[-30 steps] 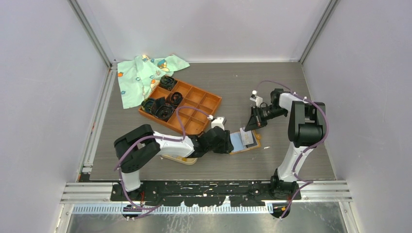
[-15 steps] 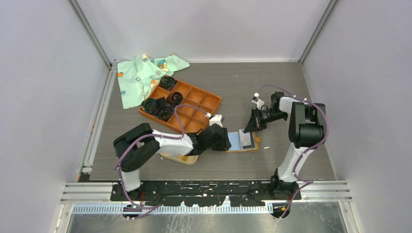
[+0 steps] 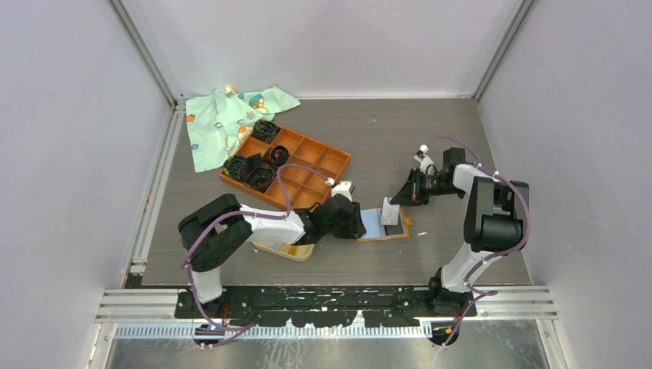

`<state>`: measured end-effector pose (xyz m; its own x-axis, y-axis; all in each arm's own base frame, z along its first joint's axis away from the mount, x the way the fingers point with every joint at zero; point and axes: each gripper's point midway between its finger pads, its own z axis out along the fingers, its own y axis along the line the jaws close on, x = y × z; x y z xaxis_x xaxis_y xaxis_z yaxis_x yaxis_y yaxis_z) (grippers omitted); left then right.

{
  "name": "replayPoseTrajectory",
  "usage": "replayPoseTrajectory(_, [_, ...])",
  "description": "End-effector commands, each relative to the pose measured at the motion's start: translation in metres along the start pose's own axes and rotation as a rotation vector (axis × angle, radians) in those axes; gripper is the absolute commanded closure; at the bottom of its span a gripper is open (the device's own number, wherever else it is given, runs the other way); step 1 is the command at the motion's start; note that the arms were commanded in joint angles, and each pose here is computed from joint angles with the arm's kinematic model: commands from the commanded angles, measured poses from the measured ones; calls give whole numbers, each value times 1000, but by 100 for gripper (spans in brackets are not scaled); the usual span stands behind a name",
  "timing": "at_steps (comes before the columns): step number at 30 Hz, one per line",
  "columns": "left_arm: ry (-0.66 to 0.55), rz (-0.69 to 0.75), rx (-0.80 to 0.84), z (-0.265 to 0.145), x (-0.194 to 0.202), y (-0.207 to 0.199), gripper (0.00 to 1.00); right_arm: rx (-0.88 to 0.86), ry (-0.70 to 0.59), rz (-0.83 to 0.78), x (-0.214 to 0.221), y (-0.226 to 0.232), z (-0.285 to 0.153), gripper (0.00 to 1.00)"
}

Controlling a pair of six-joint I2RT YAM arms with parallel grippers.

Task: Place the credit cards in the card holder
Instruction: Insert the credit card into the card holder.

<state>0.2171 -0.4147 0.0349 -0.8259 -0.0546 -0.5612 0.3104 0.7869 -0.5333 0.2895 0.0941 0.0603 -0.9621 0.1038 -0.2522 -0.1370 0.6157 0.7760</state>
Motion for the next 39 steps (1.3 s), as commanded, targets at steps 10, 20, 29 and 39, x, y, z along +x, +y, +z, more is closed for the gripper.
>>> replayPoseTrajectory(10, [26, 24, 86, -11, 0, -10, 57, 18, -223, 154, -14, 4, -7, 99])
replayPoseTrajectory(20, [76, 53, 164, -31, 2, -28, 58, 112, -264, 174, -10, -3, -19, 99])
replayPoseTrajectory(29, [179, 148, 322, -37, 41, -73, 84, 77, -277, 159, -17, 6, -22, 99])
replayPoseTrajectory(39, [213, 138, 144, 2, 39, -39, 86, 111, -337, 213, -20, 6, -26, 99])
